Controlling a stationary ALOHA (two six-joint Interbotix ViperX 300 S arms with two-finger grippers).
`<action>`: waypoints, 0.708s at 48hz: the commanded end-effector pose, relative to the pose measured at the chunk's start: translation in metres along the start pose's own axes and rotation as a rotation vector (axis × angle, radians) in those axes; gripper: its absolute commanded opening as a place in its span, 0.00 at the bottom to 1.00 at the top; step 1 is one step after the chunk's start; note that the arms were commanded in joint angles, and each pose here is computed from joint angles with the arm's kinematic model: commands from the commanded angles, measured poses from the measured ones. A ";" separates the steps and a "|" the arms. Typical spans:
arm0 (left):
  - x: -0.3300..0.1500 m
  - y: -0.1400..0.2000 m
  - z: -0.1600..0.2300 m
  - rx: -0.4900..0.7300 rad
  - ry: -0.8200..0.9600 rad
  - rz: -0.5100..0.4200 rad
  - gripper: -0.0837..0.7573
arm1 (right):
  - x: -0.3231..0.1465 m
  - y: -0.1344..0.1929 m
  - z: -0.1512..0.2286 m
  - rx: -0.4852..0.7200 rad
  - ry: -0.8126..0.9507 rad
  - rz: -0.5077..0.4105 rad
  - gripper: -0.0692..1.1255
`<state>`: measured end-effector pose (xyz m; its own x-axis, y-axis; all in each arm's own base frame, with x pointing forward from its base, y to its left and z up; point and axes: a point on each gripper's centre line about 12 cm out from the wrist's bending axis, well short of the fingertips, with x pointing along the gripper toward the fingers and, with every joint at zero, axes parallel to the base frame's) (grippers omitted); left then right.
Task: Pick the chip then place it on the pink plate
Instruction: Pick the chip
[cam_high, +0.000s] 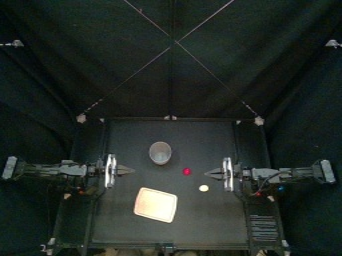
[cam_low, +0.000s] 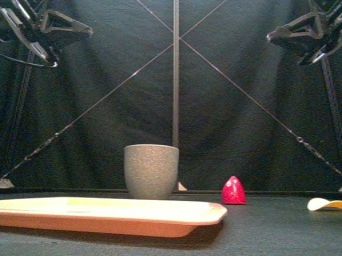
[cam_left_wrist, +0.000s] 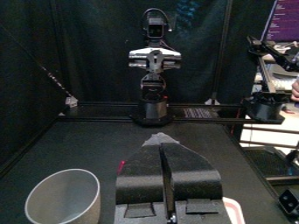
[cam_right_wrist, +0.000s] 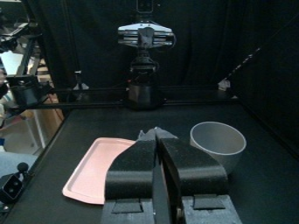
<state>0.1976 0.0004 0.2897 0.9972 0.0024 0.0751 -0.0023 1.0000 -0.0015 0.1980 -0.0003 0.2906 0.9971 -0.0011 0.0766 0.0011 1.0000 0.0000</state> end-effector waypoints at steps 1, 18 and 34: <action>0.003 0.000 0.003 0.000 0.000 0.002 0.17 | 0.007 -0.002 -0.005 -0.010 0.031 -0.008 0.11; 0.001 0.003 -0.002 0.000 0.011 0.017 0.17 | 0.039 -0.006 -0.069 0.010 0.442 -0.028 0.21; 0.001 0.007 -0.005 0.002 0.018 0.037 0.17 | 0.023 -0.008 -0.059 -0.068 1.002 -0.039 0.25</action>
<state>0.1969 0.0064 0.2810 0.9982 0.0331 0.0491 -0.0330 0.9995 -0.0014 0.2265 -0.0080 0.2153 0.6089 -0.0479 -0.7918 0.0129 0.9986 -0.0505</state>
